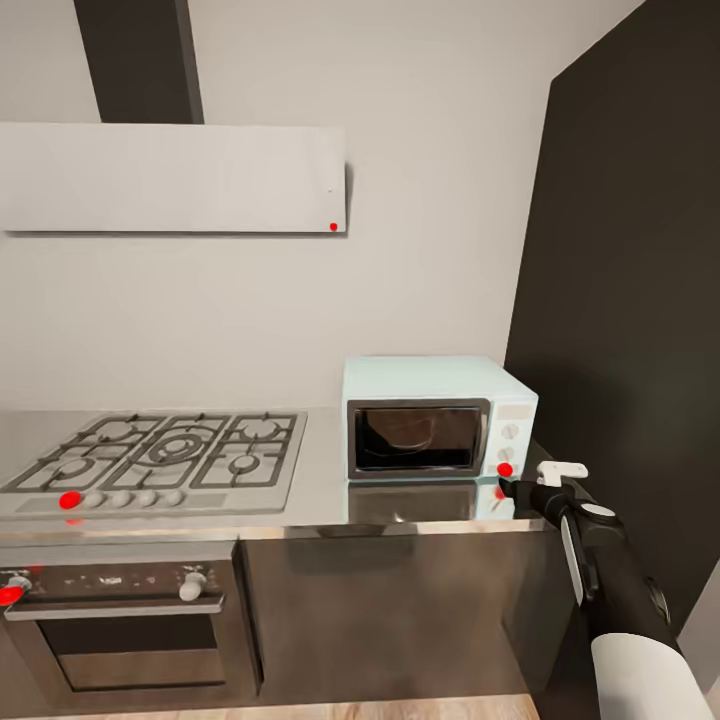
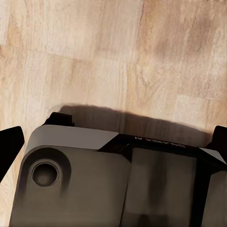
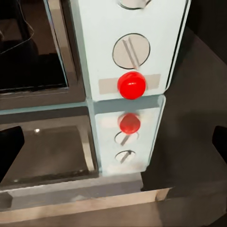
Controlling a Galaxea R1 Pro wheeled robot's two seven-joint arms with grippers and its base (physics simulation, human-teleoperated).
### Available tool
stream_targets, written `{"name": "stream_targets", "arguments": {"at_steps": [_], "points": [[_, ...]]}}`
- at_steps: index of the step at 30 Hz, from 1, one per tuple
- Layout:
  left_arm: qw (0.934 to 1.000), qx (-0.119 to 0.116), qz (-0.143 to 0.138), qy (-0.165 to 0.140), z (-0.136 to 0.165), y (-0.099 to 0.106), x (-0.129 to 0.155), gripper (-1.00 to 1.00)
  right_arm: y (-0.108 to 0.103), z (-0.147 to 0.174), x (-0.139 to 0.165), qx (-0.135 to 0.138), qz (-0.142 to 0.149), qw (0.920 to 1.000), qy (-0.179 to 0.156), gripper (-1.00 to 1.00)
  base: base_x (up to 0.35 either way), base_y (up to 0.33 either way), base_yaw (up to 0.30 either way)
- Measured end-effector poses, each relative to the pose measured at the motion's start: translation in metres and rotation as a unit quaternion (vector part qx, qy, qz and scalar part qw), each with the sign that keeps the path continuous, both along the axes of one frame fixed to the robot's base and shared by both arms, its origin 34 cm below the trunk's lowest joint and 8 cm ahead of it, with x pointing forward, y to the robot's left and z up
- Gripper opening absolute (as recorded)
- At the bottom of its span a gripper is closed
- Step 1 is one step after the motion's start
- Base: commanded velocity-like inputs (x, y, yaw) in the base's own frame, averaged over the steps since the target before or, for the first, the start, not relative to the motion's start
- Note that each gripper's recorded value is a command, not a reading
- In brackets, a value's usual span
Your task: In the kitchen, take the popcorn bag from the countertop, put it into the microwave, and heat it until the popcorn is cooked so the cooked popcorn ends up inside the bag.
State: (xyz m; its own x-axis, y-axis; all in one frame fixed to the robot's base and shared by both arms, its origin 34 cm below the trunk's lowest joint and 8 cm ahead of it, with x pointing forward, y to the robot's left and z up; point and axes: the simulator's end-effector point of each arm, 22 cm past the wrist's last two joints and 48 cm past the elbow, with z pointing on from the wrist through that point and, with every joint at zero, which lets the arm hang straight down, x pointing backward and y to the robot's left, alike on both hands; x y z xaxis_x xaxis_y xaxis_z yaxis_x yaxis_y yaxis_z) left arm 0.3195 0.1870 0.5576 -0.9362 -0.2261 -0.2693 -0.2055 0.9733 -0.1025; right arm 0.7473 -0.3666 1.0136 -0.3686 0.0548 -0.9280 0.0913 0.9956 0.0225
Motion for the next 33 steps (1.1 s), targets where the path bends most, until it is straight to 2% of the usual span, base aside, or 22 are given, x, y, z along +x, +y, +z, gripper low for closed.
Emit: {"name": "stream_targets", "arguments": {"at_steps": [8,16,19,22,29,33], "points": [[1.0000,0.001,0.000,0.000,0.000,0.001,0.000,1.00,0.002,0.004,0.002,0.028,0.005,0.9995,-0.013,1.00,0.185,-0.001,0.000],[1.0000,0.000,0.000,0.000,0.000,0.001,0.000,1.00,0.006,0.001,0.003,0.029,0.011,0.9994,-0.012,1.00,0.005,0.000,0.000],[1.0000,0.000,0.000,0.000,0.000,0.001,0.000,1.00,0.009,-0.020,0.004,0.030,0.016,0.9994,-0.002,1.00,0.000,0.000,0.000],[1.0000,0.000,0.000,0.000,0.000,0.001,0.000,1.00,0.010,-0.023,0.004,0.028,0.017,0.9995,-0.004,1.00,0.000,0.000,0.000],[1.0000,0.000,0.000,0.000,0.000,0.001,0.000,1.00,0.005,-0.002,0.007,0.018,0.014,0.9994,-0.026,1.00,0.000,0.000,0.000],[1.0000,0.000,0.000,0.000,0.000,0.001,0.000,1.00,0.002,0.000,0.006,0.017,0.010,0.9994,-0.027,1.00,0.000,0.000,0.000]]}}
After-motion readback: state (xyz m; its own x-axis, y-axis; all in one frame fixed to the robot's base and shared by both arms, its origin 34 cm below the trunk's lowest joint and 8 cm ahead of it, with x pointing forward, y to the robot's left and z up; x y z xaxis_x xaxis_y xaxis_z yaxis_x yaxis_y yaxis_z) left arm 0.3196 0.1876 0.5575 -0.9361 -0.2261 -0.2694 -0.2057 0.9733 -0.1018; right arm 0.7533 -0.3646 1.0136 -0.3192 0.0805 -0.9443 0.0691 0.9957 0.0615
